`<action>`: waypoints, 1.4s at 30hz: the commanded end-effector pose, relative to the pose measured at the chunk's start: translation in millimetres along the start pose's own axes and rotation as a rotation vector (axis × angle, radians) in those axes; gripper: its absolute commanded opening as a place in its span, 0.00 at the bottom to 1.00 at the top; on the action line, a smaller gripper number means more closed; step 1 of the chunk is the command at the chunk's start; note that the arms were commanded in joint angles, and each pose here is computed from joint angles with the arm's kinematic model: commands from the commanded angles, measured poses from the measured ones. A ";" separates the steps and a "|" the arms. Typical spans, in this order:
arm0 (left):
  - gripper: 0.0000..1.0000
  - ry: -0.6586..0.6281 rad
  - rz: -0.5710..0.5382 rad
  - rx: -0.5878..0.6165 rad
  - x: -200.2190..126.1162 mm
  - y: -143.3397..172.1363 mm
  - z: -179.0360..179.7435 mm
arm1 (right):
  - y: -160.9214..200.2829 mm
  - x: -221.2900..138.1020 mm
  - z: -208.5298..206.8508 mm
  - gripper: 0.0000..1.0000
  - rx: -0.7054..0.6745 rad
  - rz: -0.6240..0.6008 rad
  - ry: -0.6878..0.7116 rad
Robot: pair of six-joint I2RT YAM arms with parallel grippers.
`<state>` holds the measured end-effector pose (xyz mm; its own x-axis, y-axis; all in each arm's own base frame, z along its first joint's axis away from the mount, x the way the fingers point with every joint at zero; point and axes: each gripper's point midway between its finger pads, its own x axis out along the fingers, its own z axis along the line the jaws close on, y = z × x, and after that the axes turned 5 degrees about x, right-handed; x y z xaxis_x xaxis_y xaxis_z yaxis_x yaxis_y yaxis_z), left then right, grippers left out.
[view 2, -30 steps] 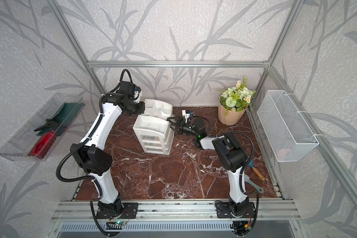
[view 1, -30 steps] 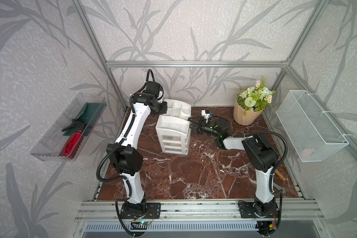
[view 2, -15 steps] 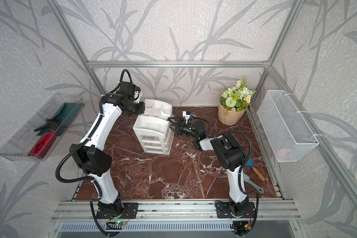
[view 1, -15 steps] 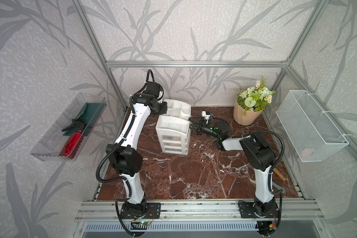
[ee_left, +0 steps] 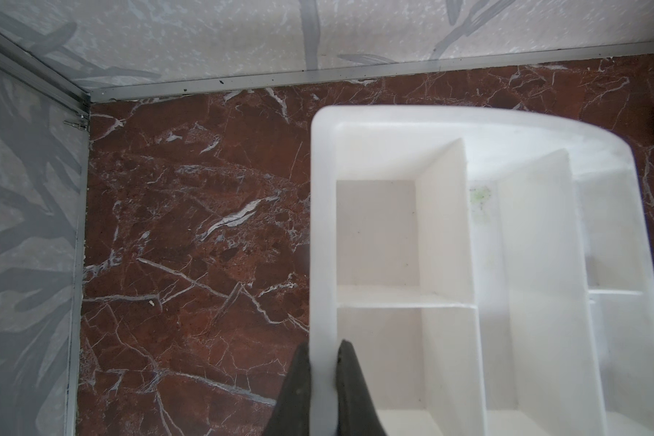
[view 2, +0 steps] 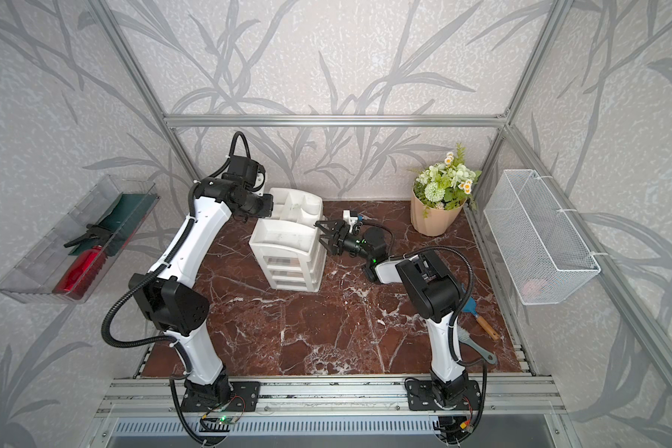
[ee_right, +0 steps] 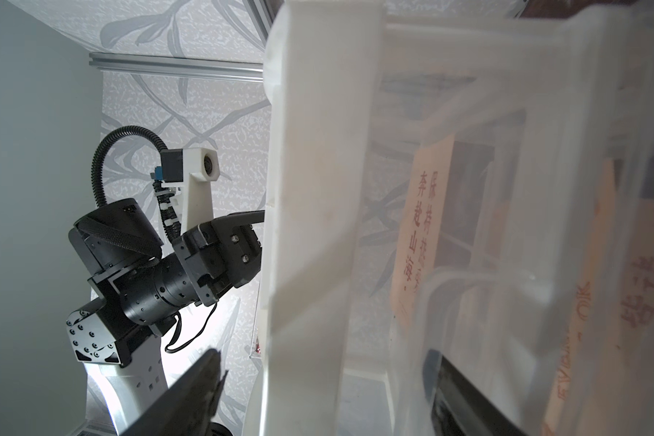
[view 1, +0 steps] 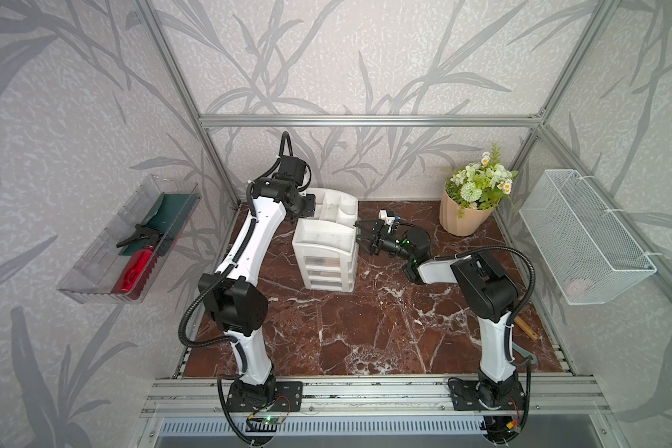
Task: Take the postcards out of the drawer
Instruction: Open the drawer in the storage box.
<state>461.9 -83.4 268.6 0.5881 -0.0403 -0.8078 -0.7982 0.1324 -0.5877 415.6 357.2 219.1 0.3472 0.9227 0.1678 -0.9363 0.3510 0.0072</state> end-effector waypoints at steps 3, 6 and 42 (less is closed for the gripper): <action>0.00 -0.087 0.104 0.010 4.3 28.8 12.2 | 18.9 1.1 71.8 0.82 -0.094 0.047 -0.167; 0.00 -0.107 0.107 0.014 4.0 30.1 15.6 | 18.7 0.3 75.6 0.82 -0.096 0.046 -0.172; 0.00 -0.211 0.075 0.022 -19.9 39.5 35.4 | 8.2 -47.3 89.2 0.81 -0.129 -0.009 -0.148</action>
<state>440.4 -65.6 268.1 0.5893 0.0695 -0.8049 -0.8039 0.1495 -0.5757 404.5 317.7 238.0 0.3813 0.9086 0.1703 -0.9240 0.3803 0.0402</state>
